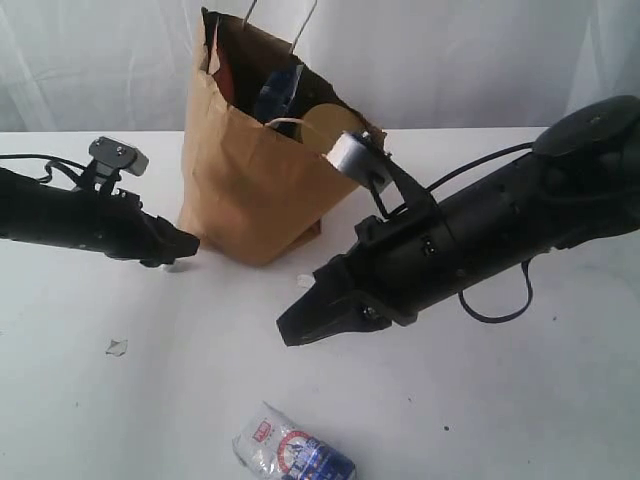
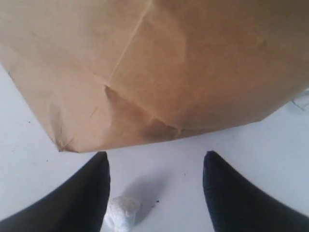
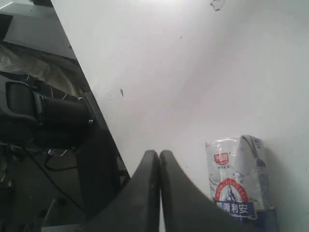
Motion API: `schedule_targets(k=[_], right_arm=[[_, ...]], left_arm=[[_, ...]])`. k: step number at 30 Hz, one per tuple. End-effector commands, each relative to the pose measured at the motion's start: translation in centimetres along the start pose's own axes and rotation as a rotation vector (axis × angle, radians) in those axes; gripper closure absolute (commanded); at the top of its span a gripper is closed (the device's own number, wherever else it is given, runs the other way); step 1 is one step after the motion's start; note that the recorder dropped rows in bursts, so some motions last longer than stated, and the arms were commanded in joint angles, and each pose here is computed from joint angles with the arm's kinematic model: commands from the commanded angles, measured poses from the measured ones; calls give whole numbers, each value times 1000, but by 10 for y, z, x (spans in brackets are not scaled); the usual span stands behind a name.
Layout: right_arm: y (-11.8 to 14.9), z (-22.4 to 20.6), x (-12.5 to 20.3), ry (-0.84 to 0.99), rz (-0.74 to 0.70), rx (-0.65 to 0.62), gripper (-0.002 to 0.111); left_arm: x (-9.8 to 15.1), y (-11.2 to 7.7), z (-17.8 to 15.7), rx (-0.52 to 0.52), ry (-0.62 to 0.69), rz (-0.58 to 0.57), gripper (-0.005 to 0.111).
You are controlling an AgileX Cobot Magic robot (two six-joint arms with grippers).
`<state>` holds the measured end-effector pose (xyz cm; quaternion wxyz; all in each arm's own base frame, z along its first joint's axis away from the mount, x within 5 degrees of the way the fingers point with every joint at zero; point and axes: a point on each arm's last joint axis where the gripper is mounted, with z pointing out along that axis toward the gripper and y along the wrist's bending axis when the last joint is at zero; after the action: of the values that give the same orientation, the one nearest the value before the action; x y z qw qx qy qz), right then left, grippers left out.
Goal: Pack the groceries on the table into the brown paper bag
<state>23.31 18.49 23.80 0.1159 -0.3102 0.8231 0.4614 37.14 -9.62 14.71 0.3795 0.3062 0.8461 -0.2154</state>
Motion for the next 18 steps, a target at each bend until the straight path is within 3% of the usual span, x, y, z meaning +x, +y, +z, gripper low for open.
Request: schedule_targets(k=[1,7,15,18], right_arm=[[2,-3,-1,1,12,-9,108],[2,-3,0,3,15,-12,108],[3,-3,0,10,15,-22,108],[4,-3,1,15,15,-30,108]], left_arm=[[2,1,7,17,-6,-28,47],[14,4,18,25,30,-35,49],[10,3,13,29,43,-28,107],[1,-2,0,29,62,-36,107]])
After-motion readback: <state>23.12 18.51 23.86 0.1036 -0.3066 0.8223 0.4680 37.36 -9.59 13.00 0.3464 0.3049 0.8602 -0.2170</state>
